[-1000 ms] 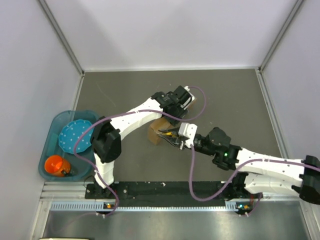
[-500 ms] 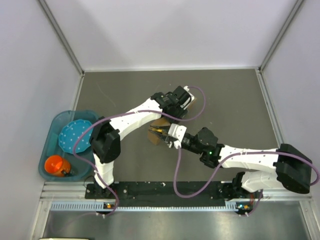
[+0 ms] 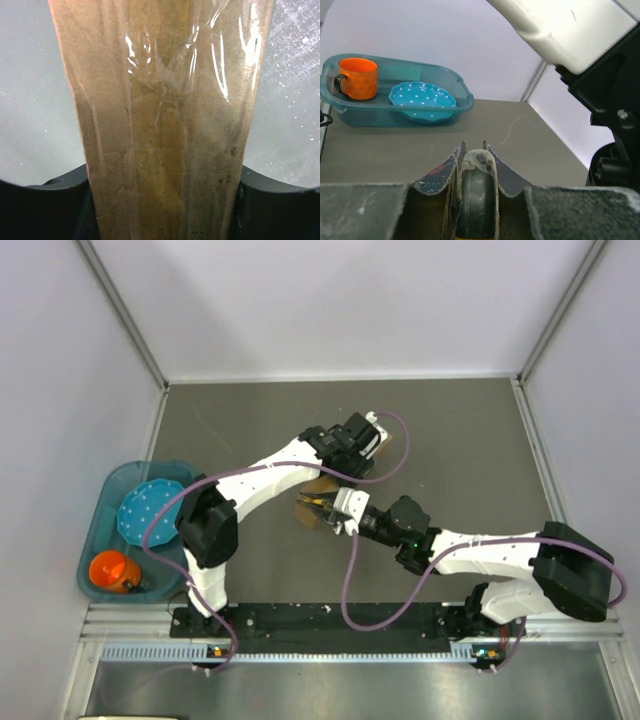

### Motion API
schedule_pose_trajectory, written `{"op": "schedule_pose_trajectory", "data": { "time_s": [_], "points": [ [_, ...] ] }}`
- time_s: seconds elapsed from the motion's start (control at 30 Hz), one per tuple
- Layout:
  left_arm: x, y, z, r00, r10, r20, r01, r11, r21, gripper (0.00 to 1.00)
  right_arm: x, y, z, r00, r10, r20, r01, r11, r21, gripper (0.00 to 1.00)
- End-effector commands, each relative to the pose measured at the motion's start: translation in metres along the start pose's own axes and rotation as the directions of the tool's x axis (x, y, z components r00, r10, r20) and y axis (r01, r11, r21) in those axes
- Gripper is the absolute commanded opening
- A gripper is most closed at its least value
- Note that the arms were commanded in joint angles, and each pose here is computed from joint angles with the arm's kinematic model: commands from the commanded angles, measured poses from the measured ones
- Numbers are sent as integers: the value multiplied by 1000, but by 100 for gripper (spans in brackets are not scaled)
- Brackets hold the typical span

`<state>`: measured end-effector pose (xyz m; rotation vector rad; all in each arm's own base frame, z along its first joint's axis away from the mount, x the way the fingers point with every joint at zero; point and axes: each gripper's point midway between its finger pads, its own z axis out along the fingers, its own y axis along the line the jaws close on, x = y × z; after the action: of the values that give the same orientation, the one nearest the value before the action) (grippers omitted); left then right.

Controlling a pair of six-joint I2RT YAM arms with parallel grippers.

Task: Unpack the express box
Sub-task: Cut the express box at the center of the board.

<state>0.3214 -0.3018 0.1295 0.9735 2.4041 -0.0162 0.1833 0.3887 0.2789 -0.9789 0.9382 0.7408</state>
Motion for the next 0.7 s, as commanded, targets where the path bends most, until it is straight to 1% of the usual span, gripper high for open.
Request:
{"op": "schedule_pose_trajectory", "data": {
  "time_s": [0.0,0.4,0.67],
  "points": [
    [73,7,40,967,30,-252,-40,999,-34,0,-13,-6,2,997,41,73,-41,999,1,0],
    [78,6,41,962,39,-270,-47,999,-25,0,3,-7,6,993,98,68,-97,995,-25,0],
    [81,4,42,961,41,-275,-48,999,-18,0,6,-15,7,993,91,78,-91,996,-3,0]
  ]
}}
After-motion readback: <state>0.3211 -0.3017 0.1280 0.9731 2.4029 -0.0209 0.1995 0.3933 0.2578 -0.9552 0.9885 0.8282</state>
